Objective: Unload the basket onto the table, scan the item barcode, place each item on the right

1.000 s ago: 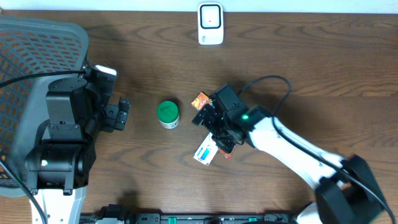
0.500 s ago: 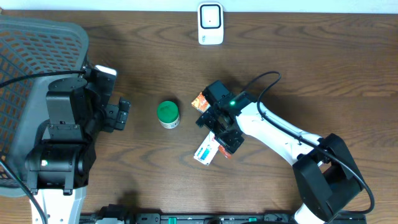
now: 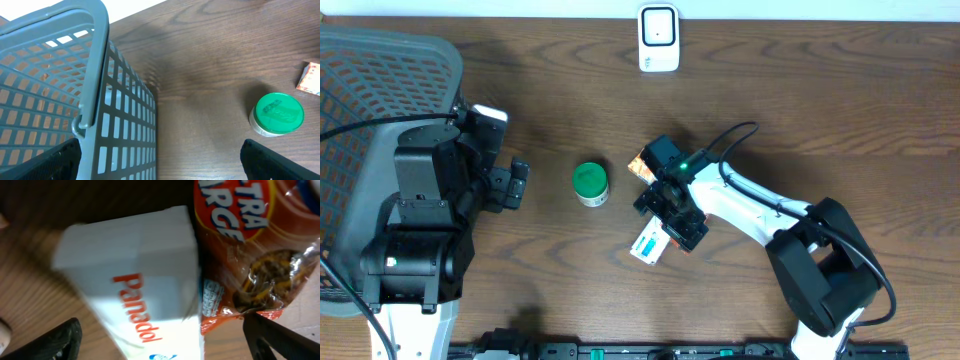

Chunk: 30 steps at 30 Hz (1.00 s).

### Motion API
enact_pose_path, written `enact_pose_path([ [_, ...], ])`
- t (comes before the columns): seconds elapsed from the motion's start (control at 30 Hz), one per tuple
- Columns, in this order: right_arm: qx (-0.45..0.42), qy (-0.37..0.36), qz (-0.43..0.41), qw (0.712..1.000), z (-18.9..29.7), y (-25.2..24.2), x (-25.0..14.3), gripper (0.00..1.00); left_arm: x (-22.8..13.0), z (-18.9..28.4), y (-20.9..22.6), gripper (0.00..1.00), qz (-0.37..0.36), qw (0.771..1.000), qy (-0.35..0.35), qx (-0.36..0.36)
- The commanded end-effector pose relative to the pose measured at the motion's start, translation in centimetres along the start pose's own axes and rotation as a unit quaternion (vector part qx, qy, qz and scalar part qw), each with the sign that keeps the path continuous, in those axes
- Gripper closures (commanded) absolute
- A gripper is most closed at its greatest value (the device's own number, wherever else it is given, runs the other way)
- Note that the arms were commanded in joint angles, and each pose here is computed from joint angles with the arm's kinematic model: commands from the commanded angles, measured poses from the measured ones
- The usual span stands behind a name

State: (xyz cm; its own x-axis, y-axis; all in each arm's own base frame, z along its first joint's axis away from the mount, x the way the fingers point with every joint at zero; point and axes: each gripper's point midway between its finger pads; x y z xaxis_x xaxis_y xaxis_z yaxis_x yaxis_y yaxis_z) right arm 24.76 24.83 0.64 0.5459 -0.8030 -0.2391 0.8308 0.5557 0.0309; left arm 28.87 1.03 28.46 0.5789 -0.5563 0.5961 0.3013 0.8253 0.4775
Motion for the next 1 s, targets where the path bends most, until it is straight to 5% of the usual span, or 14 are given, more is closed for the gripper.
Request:
enact_pose_path([
  [0.0,-0.029,-0.007,-0.003,1.000,-2.1,-0.5,0.3,0.23,-0.1,0.2,-0.1,0.01,0.007,1.000,-0.003,-0.003],
  [0.23,-0.063,-0.015,0.049,0.997,-3.5,-1.7,1.1,0.60,-0.1,0.2,-0.1,0.01,0.007,1.000,-0.003,-0.003],
  [0.5,-0.066,-0.006,0.149,0.987,-3.4,-1.8,1.4,0.59,-0.1,0.2,-0.1,0.01,0.007,1.000,-0.003,-0.003],
  [0.63,-0.056,-0.003,0.213,0.975,-3.1,-1.3,1.9,0.66,-0.1,0.2,-0.1,0.01,0.007,1.000,-0.003,-0.003],
  [0.87,0.010,0.067,0.359,0.931,-0.8,0.0,1.0,0.67,-1.0,0.1,-0.7,0.01,0.004,1.000,0.016,-0.015],
  [0.97,0.101,0.130,0.425,0.890,2.2,1.6,-0.6,0.67,-1.2,0.0,-0.8,0.01,0.003,1.000,0.021,-0.018],
])
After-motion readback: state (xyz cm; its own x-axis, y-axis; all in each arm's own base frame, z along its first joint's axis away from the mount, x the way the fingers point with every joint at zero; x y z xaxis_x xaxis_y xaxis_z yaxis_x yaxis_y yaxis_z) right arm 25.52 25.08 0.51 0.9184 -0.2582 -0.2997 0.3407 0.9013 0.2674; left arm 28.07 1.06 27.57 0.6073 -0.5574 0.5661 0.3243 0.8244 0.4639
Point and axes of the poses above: each gripper's point midway between its finger pads, its own z axis back along the fingers, its own y axis along the line the jaws close on, x = y × z, and after that the axes turned 14 degrees about -z, right-handed
